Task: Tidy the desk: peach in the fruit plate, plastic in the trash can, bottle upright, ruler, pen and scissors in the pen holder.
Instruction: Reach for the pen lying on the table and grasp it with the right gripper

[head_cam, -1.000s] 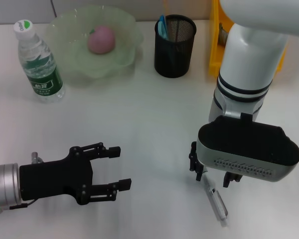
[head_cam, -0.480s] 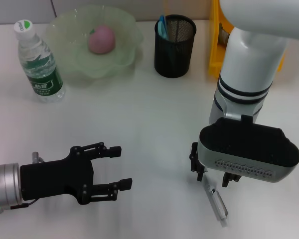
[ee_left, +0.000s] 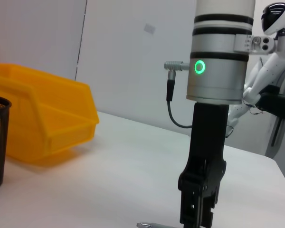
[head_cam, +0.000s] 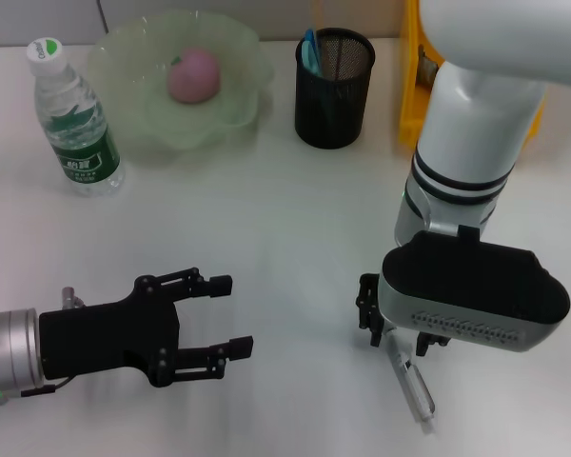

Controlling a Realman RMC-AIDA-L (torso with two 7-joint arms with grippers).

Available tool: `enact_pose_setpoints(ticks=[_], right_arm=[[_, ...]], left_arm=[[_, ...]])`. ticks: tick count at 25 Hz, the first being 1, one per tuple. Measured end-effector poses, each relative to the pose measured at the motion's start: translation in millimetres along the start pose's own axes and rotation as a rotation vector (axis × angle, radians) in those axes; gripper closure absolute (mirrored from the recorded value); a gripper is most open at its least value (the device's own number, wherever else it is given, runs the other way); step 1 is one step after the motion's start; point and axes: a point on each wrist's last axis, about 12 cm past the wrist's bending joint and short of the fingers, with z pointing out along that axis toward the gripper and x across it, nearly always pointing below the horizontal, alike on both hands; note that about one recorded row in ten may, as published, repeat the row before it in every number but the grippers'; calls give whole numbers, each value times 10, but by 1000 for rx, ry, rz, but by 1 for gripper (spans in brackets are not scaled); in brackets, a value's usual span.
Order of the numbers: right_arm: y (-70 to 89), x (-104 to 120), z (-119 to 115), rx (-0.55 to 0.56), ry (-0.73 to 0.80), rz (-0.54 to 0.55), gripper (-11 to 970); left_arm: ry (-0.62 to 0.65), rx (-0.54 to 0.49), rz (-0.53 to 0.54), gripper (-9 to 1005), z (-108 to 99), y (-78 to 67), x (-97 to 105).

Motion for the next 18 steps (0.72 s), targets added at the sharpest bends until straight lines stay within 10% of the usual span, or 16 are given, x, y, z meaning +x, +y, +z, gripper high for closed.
enact_pose_setpoints(ticks=[18], right_arm=[[2, 1, 15, -4, -12, -9, 577]], left_arm=[[-8, 1, 3, 195, 9, 5, -13]])
